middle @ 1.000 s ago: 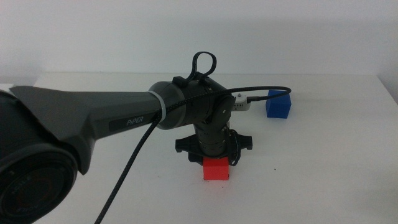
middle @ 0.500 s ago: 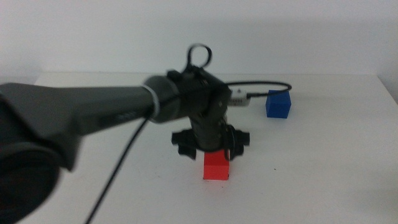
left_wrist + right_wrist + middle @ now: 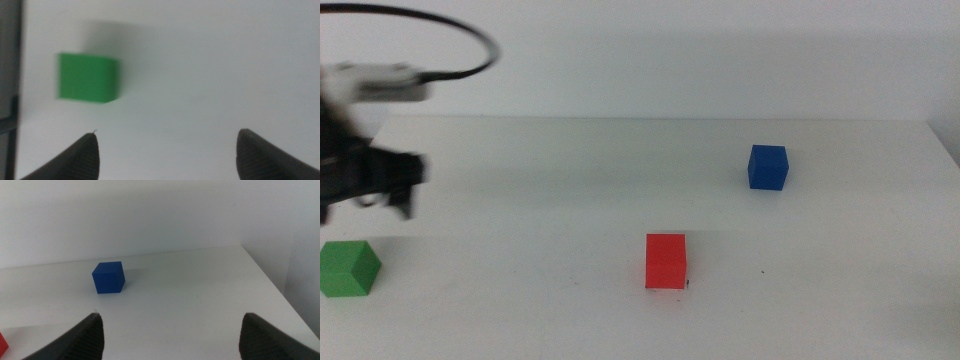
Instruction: Stack red cubes first, then green, then blue cubes in a specific spot.
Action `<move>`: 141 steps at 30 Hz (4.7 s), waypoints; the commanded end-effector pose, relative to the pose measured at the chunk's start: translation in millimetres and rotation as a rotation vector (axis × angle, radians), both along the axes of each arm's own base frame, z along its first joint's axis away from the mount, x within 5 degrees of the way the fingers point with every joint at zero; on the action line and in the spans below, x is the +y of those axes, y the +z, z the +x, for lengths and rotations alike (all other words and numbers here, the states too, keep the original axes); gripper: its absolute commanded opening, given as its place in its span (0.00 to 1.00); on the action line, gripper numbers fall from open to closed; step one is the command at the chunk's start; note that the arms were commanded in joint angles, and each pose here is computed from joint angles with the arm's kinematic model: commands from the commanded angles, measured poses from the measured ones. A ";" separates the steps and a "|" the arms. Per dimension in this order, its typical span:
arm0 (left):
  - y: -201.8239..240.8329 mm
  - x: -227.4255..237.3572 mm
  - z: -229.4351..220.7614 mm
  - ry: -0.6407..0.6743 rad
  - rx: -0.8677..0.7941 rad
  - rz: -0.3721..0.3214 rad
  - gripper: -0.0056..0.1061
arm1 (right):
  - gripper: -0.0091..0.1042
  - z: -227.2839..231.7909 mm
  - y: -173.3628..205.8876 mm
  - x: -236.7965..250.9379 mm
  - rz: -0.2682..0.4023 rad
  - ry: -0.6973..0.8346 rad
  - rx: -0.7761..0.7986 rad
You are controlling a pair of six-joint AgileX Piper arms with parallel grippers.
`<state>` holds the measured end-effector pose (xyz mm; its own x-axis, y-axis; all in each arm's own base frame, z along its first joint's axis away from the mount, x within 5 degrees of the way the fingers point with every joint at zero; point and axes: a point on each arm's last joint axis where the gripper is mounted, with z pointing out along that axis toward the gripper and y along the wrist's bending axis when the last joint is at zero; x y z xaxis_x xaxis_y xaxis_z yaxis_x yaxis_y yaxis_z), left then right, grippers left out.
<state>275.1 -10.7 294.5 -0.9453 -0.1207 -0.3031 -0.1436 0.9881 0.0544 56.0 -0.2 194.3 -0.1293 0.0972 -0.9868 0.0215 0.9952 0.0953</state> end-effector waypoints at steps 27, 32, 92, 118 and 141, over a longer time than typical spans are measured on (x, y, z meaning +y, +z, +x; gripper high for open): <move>-121.6 98.5 46.9 0.031 0.123 -0.057 0.87 | 0.90 -0.2 -0.2 -0.4 -0.011 -0.005 -0.009; -123.2 100.5 42.6 0.069 0.162 -0.084 0.65 | 0.90 -0.2 -0.2 -0.4 -0.011 -0.005 -0.009; -67.0 -266.0 43.8 -0.202 0.139 -0.169 0.26 | 0.90 -0.2 -0.2 -0.4 -0.011 -0.005 -0.009; 144.9 -128.5 -125.4 -0.852 -0.633 -0.358 0.89 | 0.90 -0.2 -0.2 -0.4 -0.011 -0.005 -0.009; 156.2 -102.4 -157.4 -0.832 -0.782 -0.428 0.89 | 0.90 31.9 77.7 4.6 0.131 0.026 0.226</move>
